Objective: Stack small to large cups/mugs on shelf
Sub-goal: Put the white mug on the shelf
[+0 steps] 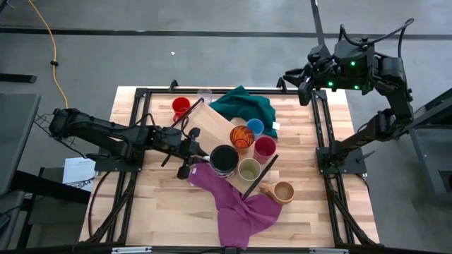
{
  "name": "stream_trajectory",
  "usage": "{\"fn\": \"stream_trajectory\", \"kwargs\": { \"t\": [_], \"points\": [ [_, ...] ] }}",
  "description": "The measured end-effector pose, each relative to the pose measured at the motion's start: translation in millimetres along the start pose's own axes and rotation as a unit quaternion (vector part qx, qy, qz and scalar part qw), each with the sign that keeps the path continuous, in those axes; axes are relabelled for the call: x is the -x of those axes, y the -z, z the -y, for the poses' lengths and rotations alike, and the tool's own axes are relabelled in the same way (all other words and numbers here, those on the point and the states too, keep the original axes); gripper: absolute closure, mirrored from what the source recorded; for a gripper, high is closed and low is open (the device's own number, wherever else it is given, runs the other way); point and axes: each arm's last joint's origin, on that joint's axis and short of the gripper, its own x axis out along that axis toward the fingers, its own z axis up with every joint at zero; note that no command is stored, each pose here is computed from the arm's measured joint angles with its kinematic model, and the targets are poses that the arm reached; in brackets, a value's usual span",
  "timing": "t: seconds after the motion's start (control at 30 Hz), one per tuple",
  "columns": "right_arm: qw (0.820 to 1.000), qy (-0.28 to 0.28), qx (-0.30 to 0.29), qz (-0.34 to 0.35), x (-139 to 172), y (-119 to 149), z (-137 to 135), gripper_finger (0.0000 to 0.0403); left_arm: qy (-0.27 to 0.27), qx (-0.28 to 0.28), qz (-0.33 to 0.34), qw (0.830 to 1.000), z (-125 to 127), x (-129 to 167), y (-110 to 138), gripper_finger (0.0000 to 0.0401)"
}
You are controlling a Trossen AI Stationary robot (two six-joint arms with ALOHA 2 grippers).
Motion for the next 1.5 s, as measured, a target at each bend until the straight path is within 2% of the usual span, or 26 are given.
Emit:
{"fn": "stream_trajectory", "kwargs": {
  "t": [0.4,0.8,1.5],
  "points": [
    [1.000,0.000,0.005,0.000,0.0,0.0,0.0,0.0334,-0.008,0.000,0.000,1.000,-0.4,0.0,-0.1,0.0355],
    [1.000,0.000,0.005,0.000,-0.2,0.0,0.0,0.0334,0.013,0.002,-0.002,1.000,0.6,-8.1,1.7,0.0355],
    [1.000,0.000,0.004,0.000,-0.2,0.0,0.0,0.0334,-0.001,0.000,-0.004,1.000,-0.4,-8.8,2.2,0.0355]
  ]
}}
